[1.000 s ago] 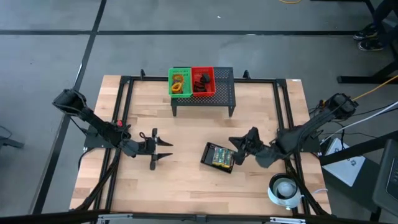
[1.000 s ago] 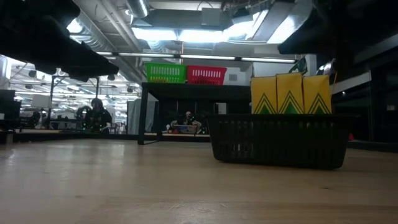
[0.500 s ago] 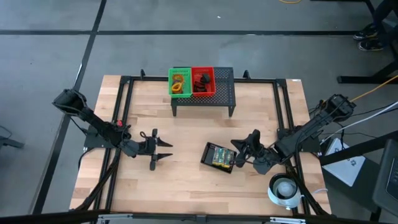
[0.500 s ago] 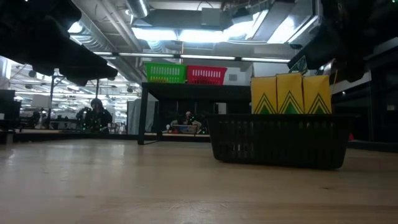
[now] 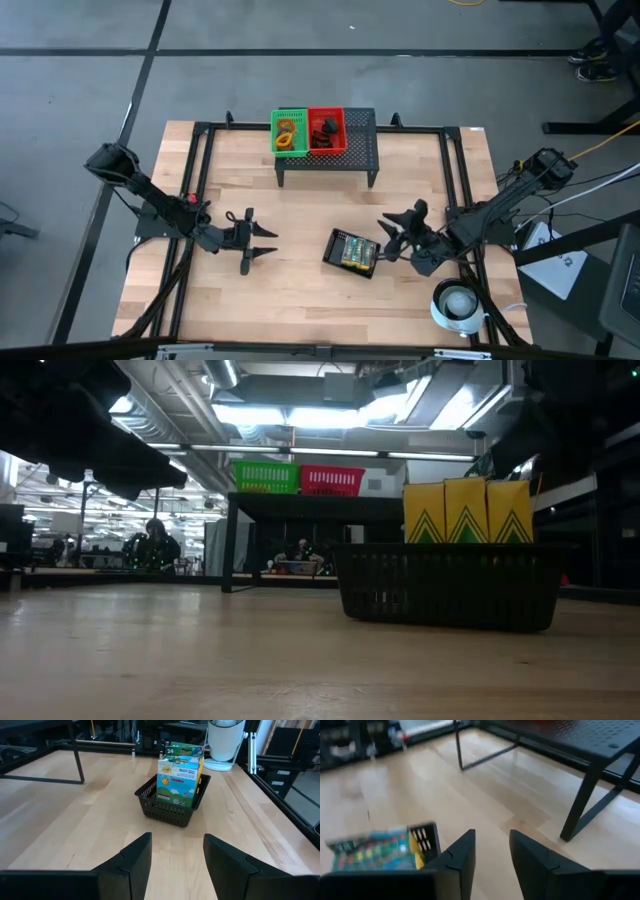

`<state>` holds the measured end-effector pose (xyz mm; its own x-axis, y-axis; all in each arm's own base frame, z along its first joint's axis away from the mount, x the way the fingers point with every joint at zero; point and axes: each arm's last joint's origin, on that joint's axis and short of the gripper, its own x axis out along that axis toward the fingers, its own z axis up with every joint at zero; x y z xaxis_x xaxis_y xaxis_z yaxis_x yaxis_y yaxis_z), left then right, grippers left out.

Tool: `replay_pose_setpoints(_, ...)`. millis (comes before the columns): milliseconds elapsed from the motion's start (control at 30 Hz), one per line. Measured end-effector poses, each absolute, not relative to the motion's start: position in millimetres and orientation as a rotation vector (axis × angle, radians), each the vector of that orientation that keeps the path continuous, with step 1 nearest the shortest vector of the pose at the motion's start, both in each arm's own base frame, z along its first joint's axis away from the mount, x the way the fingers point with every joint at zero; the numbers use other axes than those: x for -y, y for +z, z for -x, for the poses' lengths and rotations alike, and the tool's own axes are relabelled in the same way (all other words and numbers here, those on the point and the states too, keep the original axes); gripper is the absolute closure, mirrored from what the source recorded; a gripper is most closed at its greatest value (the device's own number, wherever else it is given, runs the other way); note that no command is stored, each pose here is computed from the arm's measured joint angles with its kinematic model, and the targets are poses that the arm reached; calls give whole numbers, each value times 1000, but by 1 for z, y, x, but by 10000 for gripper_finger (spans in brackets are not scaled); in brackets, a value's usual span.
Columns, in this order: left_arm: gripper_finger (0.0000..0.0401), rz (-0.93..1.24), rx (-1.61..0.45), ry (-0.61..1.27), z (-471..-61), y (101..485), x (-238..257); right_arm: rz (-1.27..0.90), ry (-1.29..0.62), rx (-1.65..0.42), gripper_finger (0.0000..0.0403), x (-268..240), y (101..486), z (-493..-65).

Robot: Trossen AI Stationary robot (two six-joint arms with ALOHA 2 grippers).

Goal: Pick & Place Office Desk Supplies
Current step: Put the black bin on the shelf

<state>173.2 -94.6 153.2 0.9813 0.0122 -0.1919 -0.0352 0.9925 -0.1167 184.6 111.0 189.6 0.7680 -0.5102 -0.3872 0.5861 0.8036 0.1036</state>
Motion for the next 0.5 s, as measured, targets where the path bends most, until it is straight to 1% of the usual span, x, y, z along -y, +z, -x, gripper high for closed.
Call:
replay_pose_setpoints(133, 226, 122, -192, 26, -173, 153, 95, -170, -570, -417, 278, -110, 186, -187)
replay_pose_setpoints(333, 226, 137, -192, 28, -173, 153, 95, -190, -566, -452, 277, -106, 184, -190)
replay_pose_setpoints(500, 226, 141, -192, 28, -173, 153, 95, -240, -502, -572, 277, -104, 178, -192)
